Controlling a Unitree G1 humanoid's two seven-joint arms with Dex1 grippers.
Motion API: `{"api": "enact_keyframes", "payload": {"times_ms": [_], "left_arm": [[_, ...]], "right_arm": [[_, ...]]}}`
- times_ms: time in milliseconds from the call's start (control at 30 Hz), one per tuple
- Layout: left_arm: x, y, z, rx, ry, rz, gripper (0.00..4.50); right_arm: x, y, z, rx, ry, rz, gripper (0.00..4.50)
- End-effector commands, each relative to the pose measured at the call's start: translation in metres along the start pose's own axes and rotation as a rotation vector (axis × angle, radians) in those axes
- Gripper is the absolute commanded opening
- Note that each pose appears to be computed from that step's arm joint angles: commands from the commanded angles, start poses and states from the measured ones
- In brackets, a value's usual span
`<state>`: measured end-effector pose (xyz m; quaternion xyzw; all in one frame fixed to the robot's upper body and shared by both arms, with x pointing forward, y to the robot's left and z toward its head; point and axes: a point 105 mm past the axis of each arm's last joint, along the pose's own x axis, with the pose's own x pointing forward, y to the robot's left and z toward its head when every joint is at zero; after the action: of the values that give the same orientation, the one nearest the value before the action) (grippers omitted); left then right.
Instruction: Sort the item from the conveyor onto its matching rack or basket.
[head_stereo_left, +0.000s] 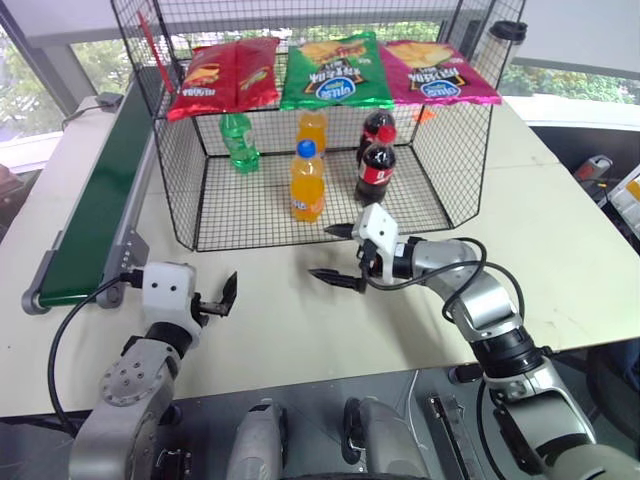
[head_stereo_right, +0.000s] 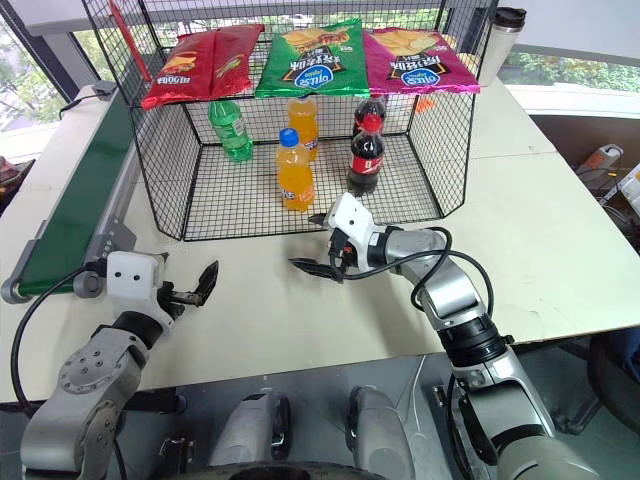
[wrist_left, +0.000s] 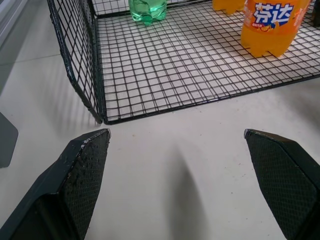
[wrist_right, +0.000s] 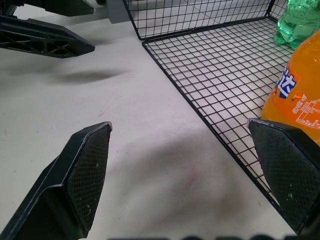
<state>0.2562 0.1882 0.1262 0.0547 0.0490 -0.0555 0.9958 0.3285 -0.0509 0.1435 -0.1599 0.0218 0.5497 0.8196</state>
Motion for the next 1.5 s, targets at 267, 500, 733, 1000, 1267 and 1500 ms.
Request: {"api": "enact_keyframes", "payload": {"times_ms": [267,500,733,1000,1267,1500], "left_arm": [[-0.0026,-0.0031,0.0178,0.033,-0.072,-0.014,4.46],[-0.0005,-0.0056,0.0200,0.035,-0.072,-0.015,4.46],[-0.0002,-0.0062,0.0197,0.033,-0.070,-0.014,4.46],[0.0001,-0.0070,0.0177,0.024,-0.066,-0.016,4.46],[-0.0013,-0.0042,0.0152,0.028,-0.060,-0.012,4.46],[-0.0024,-0.0032,0.0128,0.026,-0.056,-0.009,4.46]], "right_arm": [[-0.0016,-0.0003,0.0128,-0.027,-0.042,0.005,4.50],[-0.0014,0.0007,0.0131,-0.026,-0.042,0.009,4.50],[-0.0026,0.0031,0.0092,-0.033,-0.029,0.010,4.50],[-0.0018,0.0012,0.0096,-0.028,-0.033,0.009,4.50],[-0.0033,0.0017,0.0079,-0.029,-0.029,0.017,4.50],[-0.0035,0.0039,0.0069,-0.029,-0.028,0.027,4.50]]}}
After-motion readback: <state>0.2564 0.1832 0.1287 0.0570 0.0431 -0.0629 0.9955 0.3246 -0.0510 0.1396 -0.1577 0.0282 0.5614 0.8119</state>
